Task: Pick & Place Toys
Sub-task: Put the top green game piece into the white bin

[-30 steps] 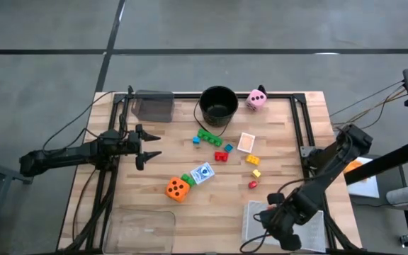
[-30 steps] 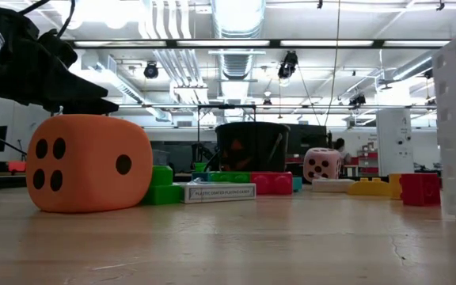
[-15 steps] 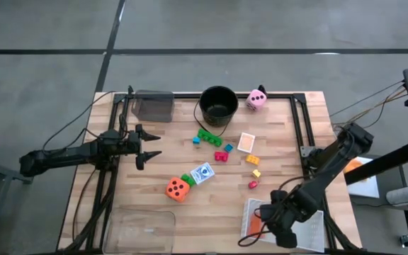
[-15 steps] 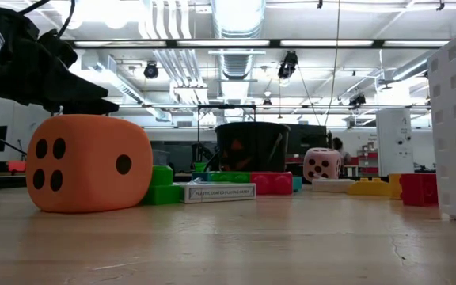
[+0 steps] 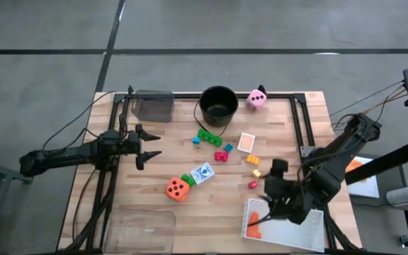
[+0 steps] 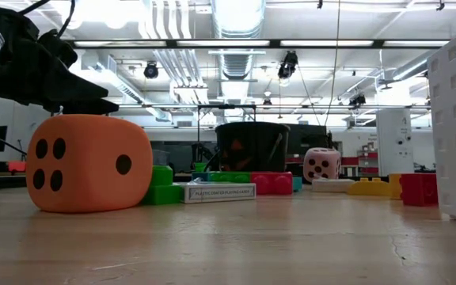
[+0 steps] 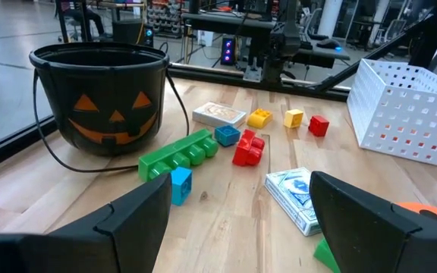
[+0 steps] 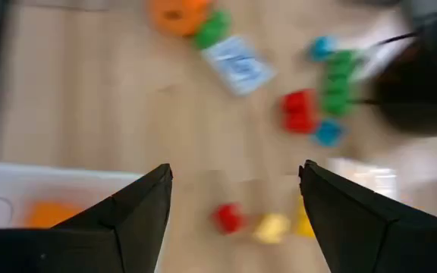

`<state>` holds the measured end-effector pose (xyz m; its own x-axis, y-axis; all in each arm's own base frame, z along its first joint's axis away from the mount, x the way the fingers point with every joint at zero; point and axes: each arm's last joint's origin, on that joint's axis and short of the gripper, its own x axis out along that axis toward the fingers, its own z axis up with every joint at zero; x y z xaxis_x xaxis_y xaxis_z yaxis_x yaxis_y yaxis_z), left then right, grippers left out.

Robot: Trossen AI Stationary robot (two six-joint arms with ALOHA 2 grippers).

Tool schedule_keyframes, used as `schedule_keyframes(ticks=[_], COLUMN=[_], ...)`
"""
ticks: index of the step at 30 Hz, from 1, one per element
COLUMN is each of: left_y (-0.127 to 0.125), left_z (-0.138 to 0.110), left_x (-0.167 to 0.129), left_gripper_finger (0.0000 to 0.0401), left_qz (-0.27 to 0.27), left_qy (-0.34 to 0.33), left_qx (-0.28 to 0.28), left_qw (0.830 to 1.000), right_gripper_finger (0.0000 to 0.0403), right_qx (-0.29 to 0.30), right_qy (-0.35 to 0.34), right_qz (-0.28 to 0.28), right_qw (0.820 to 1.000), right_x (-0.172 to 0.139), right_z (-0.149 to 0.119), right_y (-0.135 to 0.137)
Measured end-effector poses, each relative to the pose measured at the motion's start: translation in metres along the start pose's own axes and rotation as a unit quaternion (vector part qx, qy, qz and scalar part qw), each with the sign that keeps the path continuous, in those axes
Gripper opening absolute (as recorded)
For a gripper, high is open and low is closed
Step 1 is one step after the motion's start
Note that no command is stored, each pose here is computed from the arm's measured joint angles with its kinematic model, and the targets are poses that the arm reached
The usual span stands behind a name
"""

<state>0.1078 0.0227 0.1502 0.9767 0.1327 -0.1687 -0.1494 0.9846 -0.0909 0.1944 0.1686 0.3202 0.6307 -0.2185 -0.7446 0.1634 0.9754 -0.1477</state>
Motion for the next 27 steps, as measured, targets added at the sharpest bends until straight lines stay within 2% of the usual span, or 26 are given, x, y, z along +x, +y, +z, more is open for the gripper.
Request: schedule_keyframes(ticks=[4,11,15,19,27], left_y=[0.0,0.0,0.0,0.0,0.0], left_z=[0.0,0.0,0.0,0.0,0.0], left_x=[0.0,0.0,0.0,0.0,0.0], left_gripper_finger=[0.0314,0.0314,0.0314,0.0314,0.0314], left_qz=[0.0,0.0,0.0,0.0,0.0], left_qy=[0.0,0.0,0.0,0.0,0.0], left_qx=[-0.001,-0.002,-0.002,-0.002,-0.003], left_qw=[1.0,1.0,1.0,1.0,1.0], right_gripper_finger=[0.0283,0.0283,0.0283,0.0283,0.0283], right_qx=[-0.001,-0.033,-0.047,-0.054,-0.044], right_qy=[0.003,0.046,0.053,0.049,0.078], right_qz=[-0.069,-0.123,-0.104,-0.052,0.004], right_qw=[0.998,0.991,0.992,0.996,0.996], right_x=[0.007,0.042,0.066,0.093,0.153], right_z=[0.002,0.005,0.013,0.024,0.04], right_y=[-0.019,-0.044,-0.057,-0.072,-0.118])
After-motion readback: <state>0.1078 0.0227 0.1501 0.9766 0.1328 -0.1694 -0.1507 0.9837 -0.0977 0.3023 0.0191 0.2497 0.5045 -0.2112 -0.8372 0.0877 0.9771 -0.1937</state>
